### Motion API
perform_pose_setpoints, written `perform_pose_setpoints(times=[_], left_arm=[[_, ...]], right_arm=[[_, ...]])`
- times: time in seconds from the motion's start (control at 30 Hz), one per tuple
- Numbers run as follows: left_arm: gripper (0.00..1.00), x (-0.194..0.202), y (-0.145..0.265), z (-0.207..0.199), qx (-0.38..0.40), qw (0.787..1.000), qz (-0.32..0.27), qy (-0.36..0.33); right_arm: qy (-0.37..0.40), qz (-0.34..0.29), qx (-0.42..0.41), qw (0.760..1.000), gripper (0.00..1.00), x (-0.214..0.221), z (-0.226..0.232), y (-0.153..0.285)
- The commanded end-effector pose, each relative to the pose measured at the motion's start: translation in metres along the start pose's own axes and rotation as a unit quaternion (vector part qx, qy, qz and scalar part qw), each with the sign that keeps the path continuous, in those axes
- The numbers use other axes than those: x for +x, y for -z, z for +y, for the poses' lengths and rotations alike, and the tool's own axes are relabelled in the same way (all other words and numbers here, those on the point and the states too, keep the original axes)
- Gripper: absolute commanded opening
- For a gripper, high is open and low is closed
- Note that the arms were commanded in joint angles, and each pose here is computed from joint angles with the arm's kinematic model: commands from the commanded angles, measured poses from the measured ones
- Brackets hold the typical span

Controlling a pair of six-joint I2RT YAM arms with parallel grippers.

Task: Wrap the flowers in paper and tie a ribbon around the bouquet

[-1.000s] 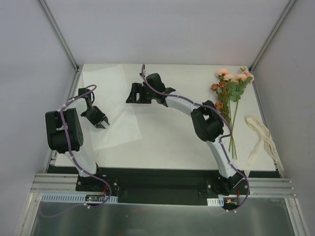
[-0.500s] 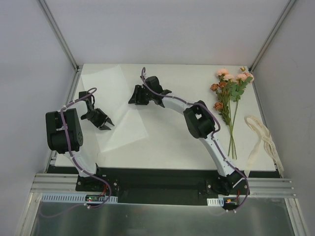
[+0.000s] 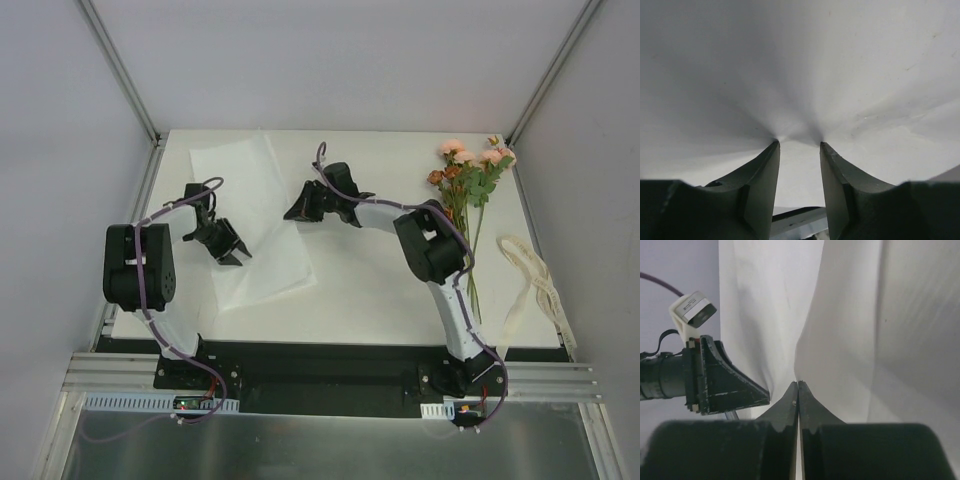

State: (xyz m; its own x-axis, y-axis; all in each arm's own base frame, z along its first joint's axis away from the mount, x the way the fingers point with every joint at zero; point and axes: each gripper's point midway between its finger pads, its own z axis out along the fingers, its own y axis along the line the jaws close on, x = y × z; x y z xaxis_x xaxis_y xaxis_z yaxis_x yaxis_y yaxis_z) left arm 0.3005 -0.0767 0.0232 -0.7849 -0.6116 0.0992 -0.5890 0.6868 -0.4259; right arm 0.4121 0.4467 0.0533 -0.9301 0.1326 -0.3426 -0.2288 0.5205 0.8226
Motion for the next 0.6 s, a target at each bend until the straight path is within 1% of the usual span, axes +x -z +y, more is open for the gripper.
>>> perform_pose_setpoints(times=[0.0,0.03,0.07,0.1,0.13,0.17,0.2,0.23,0.27,0.33,0.37,0.43,0.47,0.5,0.53,0.57], left_arm=[[0.41,0.016,0.009,-0.032,0.042,0.994,-0.013,-0.103],[0.44,0.02,0.012,-0.04,0.056,0.991,-0.017,-0.123],[0.49,0.022,0.016,-0.051,0.077,0.987,-0.025,-0.142],[0.57,0.034,0.026,-0.068,0.111,0.979,-0.02,-0.167],[0.6,0.038,0.033,-0.077,0.131,0.975,-0.02,-0.18],[0.63,0.042,0.039,-0.085,0.15,0.97,-0.025,-0.192],[0.65,0.047,0.052,-0.096,0.174,0.962,-0.037,-0.207],[0.68,0.052,0.06,-0.101,0.192,0.958,-0.036,-0.211],[0.68,0.053,0.065,-0.103,0.198,0.955,-0.045,-0.214],[0.67,0.054,0.077,-0.104,0.203,0.952,-0.067,-0.22],[0.66,0.056,0.077,-0.102,0.202,0.953,-0.067,-0.218],[0.64,0.059,0.079,-0.1,0.204,0.954,-0.067,-0.211],[0.64,0.062,0.076,-0.096,0.202,0.955,-0.064,-0.208],[0.65,0.062,0.08,-0.097,0.207,0.953,-0.073,-0.211],[0.66,0.063,0.082,-0.096,0.208,0.951,-0.078,-0.214],[0.69,0.063,0.08,-0.091,0.202,0.952,-0.083,-0.213]], right_arm=[[0.063,-0.038,-0.062,0.995,0.01,-0.031,0.076,0.074],[0.086,-0.03,-0.043,0.995,0.01,-0.025,0.065,0.082],[0.083,-0.015,0.006,0.996,0.01,-0.02,0.047,0.095],[0.106,-0.021,0.023,0.994,0.01,-0.022,0.053,0.113],[0.141,-0.017,0.051,0.988,0.01,-0.02,0.045,0.125],[0.134,-0.005,0.099,0.986,0.01,-0.013,0.024,0.139],[0.142,-0.003,0.111,0.984,0.01,-0.012,0.021,0.149],[0.16,-0.013,0.116,0.98,0.01,-0.016,0.03,0.167],[0.168,-0.003,0.152,0.974,0.01,-0.012,0.016,0.18],[0.19,-0.011,0.174,0.966,0.01,-0.012,0.023,0.203],[0.198,-0.004,0.194,0.961,0.01,-0.008,0.018,0.212],[0.203,-0.003,0.213,0.956,0.01,-0.002,0.024,0.229],[0.231,-0.005,0.234,0.944,0.01,-0.002,0.024,0.234],[0.245,-0.012,0.246,0.938,0.01,-0.005,0.03,0.24],[0.251,-0.004,0.266,0.931,0.01,-0.001,0.031,0.248],[0.265,-0.011,0.281,0.922,0.01,-0.001,0.039,0.252]])
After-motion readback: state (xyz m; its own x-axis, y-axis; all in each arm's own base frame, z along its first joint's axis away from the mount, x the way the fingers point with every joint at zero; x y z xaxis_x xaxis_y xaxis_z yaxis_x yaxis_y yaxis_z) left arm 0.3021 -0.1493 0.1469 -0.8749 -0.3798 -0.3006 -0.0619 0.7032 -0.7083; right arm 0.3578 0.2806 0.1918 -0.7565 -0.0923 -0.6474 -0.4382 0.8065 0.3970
